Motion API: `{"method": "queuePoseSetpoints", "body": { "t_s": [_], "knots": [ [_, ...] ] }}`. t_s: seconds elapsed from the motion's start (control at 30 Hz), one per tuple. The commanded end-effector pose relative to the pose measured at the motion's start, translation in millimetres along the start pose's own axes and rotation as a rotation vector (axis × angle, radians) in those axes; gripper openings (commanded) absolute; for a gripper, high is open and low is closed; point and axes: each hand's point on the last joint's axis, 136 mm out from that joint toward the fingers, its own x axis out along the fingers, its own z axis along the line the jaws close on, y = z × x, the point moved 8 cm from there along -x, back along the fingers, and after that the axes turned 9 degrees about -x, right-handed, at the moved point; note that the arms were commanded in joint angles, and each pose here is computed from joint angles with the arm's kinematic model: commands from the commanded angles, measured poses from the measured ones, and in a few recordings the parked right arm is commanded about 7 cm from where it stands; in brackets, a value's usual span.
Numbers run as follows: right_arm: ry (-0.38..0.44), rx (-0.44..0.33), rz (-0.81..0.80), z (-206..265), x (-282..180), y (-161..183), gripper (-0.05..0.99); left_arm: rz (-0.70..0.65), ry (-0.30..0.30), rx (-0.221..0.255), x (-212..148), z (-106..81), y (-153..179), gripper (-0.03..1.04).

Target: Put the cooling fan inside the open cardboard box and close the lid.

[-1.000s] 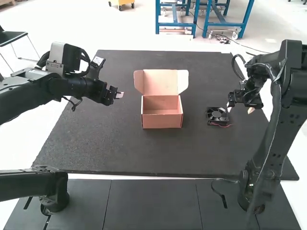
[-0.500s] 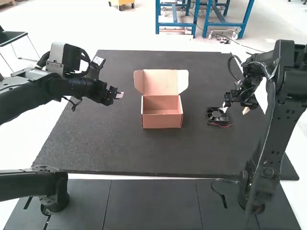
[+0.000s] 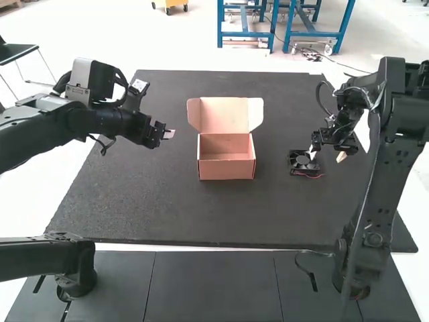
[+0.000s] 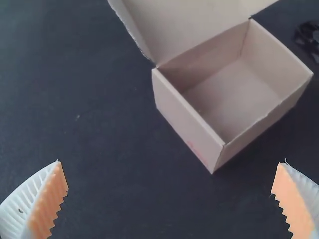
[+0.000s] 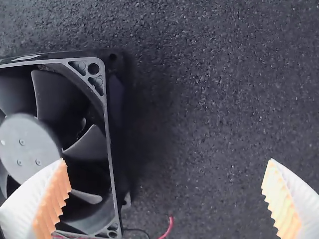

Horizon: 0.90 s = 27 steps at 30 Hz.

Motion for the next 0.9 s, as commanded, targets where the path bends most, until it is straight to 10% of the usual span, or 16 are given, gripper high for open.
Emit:
{"method": "queuePoseSetpoints", "body": {
  "t_s": [0.0,0.7,0.87],
  "knots": [
    [0.016,0.000,-0.006,-2.6,-2.0,-6.5,0.87,-0.050,0.030,0.036,-7.6,-8.7,-18.0,0.97],
    [0.047,0.017,0.041,-6.7,12.6,-10.4,0.85,-0.062,0.030,0.036,-10.7,-9.2,-21.0,0.97],
    [0.046,0.011,0.044,-5.1,14.4,-13.3,0.67,-0.068,0.030,0.037,-11.6,-9.4,-22.8,0.97]
  ]
}}
